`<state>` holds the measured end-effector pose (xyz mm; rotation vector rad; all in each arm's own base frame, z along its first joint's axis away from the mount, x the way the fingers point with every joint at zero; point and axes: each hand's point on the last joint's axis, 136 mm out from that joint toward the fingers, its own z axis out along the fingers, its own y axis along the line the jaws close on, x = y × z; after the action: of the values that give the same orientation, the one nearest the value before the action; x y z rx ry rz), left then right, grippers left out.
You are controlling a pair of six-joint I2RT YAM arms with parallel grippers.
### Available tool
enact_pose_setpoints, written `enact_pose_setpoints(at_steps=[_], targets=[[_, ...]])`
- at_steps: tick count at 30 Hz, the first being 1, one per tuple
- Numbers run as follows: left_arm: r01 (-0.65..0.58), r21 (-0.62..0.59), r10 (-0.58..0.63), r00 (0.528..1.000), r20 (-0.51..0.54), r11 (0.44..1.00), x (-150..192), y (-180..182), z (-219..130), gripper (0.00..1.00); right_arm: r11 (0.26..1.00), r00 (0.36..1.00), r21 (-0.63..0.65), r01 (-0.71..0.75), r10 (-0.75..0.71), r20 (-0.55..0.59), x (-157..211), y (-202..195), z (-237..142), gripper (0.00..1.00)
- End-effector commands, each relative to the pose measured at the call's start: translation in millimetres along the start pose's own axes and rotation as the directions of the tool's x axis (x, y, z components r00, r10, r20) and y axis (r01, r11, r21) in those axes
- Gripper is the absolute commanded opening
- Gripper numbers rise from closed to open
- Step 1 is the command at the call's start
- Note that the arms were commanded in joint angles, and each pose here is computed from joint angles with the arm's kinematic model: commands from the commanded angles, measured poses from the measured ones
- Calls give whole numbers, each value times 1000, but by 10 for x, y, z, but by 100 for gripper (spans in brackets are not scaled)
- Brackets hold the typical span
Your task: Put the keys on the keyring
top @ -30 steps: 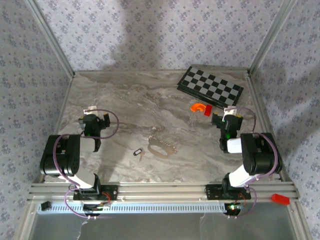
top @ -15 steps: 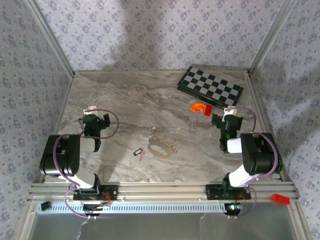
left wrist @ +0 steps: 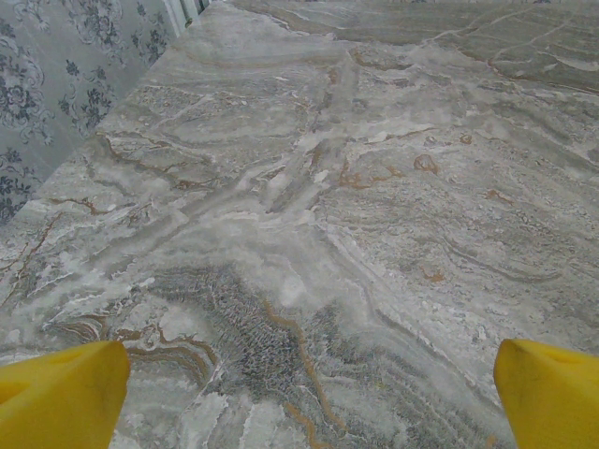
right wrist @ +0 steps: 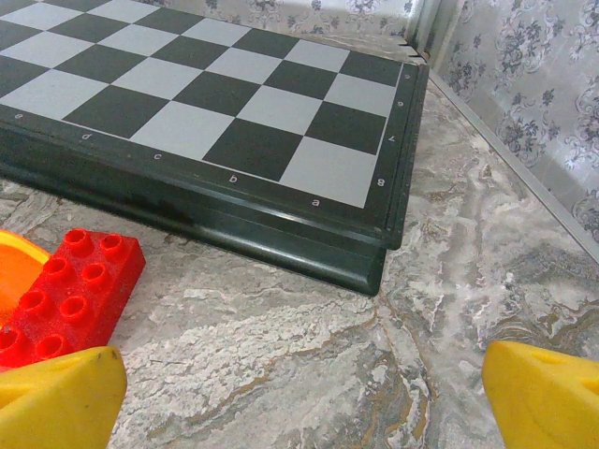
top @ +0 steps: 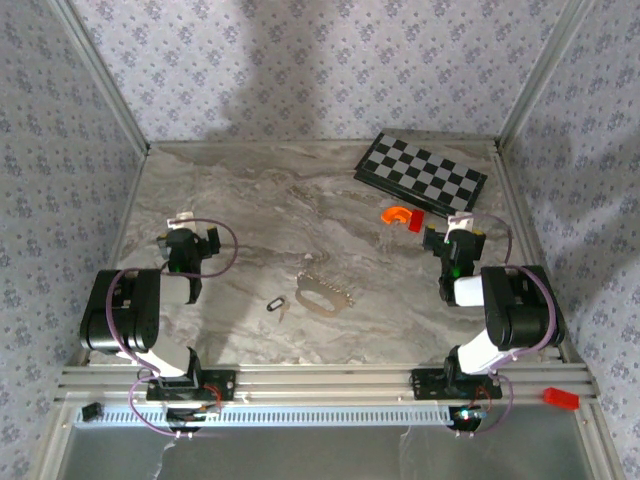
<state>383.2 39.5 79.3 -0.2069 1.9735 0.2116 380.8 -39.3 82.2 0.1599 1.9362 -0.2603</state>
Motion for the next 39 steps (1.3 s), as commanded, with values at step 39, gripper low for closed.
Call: enact_pose_setpoints(at_steps=[39], targets=[[29, 56, -27, 999, -34, 998, -516, -157, -480, 100, 990, 990, -25, 139, -139, 30, -574, 376, -452, 100]])
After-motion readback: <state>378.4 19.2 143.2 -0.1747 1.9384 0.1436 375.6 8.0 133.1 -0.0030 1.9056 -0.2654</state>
